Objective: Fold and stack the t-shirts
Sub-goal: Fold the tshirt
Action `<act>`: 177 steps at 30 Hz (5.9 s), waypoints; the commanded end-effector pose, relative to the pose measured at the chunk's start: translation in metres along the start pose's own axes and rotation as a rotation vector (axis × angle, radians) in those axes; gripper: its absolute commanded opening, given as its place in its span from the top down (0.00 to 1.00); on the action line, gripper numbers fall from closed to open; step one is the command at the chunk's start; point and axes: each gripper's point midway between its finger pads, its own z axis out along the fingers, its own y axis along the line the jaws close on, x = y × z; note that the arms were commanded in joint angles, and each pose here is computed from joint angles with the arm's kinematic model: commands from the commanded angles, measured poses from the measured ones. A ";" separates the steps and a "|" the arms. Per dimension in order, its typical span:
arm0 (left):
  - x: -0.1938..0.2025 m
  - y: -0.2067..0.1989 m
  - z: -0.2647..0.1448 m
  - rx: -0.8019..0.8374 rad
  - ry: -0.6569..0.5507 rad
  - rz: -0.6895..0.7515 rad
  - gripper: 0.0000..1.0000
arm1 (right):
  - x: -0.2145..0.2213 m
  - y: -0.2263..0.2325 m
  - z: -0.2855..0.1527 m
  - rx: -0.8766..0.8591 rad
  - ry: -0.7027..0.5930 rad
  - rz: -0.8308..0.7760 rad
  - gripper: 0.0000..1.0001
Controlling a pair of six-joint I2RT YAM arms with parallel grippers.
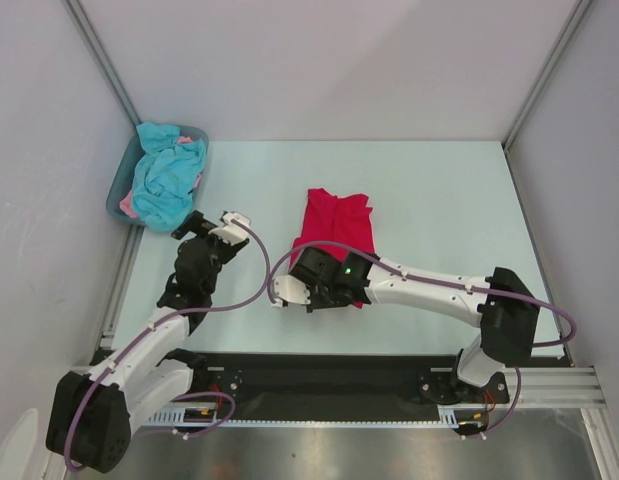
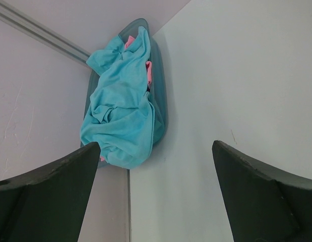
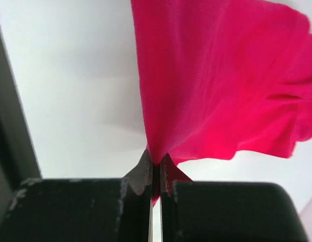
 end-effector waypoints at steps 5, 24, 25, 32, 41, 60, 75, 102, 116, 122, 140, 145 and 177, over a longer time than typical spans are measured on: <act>-0.015 0.016 0.002 -0.039 -0.033 -0.025 0.00 | -0.012 -0.027 -0.002 0.097 -0.071 0.045 1.00; 0.000 -0.001 0.010 -0.009 0.004 -0.023 0.00 | 0.011 -0.196 -0.009 0.738 -0.036 0.050 1.00; 0.000 -0.001 0.010 -0.010 0.003 -0.022 0.00 | 0.014 -0.197 -0.002 0.730 -0.021 0.048 1.00; -0.001 0.000 0.008 -0.013 -0.003 -0.026 0.00 | 0.046 -0.227 0.020 0.790 0.037 0.085 1.00; -0.003 -0.001 0.007 -0.005 -0.010 -0.039 0.00 | 0.080 -0.255 0.035 0.820 0.085 0.139 1.00; 0.000 -0.001 0.006 -0.011 -0.010 -0.040 0.00 | 0.103 -0.290 0.068 0.833 0.131 0.171 1.00; -0.004 0.000 0.007 -0.009 -0.020 -0.046 0.00 | 0.136 -0.300 0.076 0.898 0.210 0.244 0.22; -0.007 0.004 0.003 -0.020 -0.033 -0.058 0.00 | 0.125 -0.301 0.040 0.858 0.158 0.321 0.00; -0.008 0.007 0.002 -0.029 -0.037 -0.056 0.00 | 0.091 -0.281 0.042 0.855 0.071 0.307 0.40; -0.009 0.018 0.002 -0.079 -0.029 -0.056 0.00 | 0.073 -0.251 0.063 0.862 0.101 0.219 1.00; 0.016 0.056 0.003 -0.236 0.064 -0.166 0.00 | 0.080 -0.143 0.172 0.518 0.180 0.145 1.00; 0.017 0.057 0.006 -0.241 0.082 -0.169 0.00 | 0.076 -0.124 0.186 0.408 0.153 0.163 1.00; 0.020 0.079 -0.003 -0.341 0.073 -0.214 0.00 | 0.031 -0.118 0.196 0.434 0.108 0.131 1.00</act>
